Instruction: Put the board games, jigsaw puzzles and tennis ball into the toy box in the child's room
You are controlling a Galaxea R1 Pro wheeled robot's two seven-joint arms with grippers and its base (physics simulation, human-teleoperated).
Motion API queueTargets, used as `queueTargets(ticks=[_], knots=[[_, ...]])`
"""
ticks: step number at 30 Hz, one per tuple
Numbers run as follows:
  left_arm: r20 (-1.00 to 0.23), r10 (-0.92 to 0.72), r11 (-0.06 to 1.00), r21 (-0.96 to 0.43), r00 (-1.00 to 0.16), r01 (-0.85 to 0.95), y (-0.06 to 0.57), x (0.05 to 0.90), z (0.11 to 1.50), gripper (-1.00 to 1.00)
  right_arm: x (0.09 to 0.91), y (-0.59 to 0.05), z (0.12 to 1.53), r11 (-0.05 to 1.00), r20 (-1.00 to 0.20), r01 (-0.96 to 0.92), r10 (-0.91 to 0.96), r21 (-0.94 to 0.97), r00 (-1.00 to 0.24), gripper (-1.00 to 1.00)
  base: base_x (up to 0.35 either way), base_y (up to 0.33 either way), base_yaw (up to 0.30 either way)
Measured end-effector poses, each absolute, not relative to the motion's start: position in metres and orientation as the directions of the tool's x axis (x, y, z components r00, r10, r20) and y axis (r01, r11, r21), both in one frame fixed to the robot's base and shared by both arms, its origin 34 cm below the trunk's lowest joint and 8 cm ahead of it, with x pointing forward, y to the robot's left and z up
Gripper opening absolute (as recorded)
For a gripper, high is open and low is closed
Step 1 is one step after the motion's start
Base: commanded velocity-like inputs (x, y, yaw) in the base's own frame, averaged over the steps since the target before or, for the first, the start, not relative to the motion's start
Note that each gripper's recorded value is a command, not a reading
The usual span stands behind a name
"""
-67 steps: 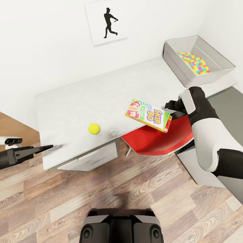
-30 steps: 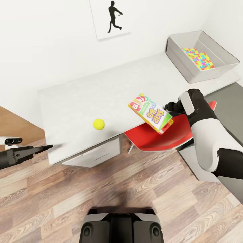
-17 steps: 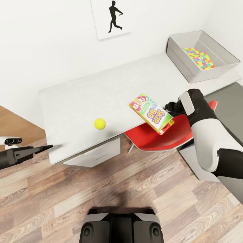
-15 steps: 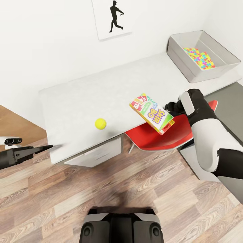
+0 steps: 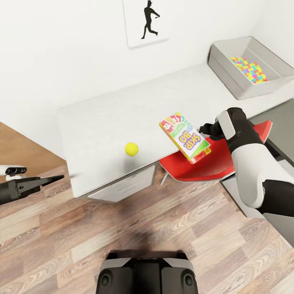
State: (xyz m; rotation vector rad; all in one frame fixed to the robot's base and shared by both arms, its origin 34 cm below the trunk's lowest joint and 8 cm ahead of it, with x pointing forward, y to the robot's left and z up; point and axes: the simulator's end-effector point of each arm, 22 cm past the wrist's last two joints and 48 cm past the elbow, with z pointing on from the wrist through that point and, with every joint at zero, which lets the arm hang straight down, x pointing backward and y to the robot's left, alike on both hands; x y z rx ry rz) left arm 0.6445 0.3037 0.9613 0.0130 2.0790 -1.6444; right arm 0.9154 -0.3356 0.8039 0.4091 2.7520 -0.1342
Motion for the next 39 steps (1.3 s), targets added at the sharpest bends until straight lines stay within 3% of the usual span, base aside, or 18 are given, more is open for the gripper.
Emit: queueTargets(ticks=[22, 39], knots=[[-0.375, -0.285, 0.276, -0.914, -0.882, 0.299, 0.304, 0.644, 0.961, 1.0, 0.915, -0.336, 0.804, 0.954, -0.356, 0.297, 0.264, -0.042, -0.897, 1.0, -0.081, 0.119, 0.0], [-0.376, -0.285, 0.278, -0.913, -0.882, 0.3, 0.304, 0.645, 0.961, 1.0, 0.921, -0.368, 0.821, 0.935, -0.394, 0.352, 0.312, -0.032, -0.864, 1.0, -0.006, 0.009, 0.0]])
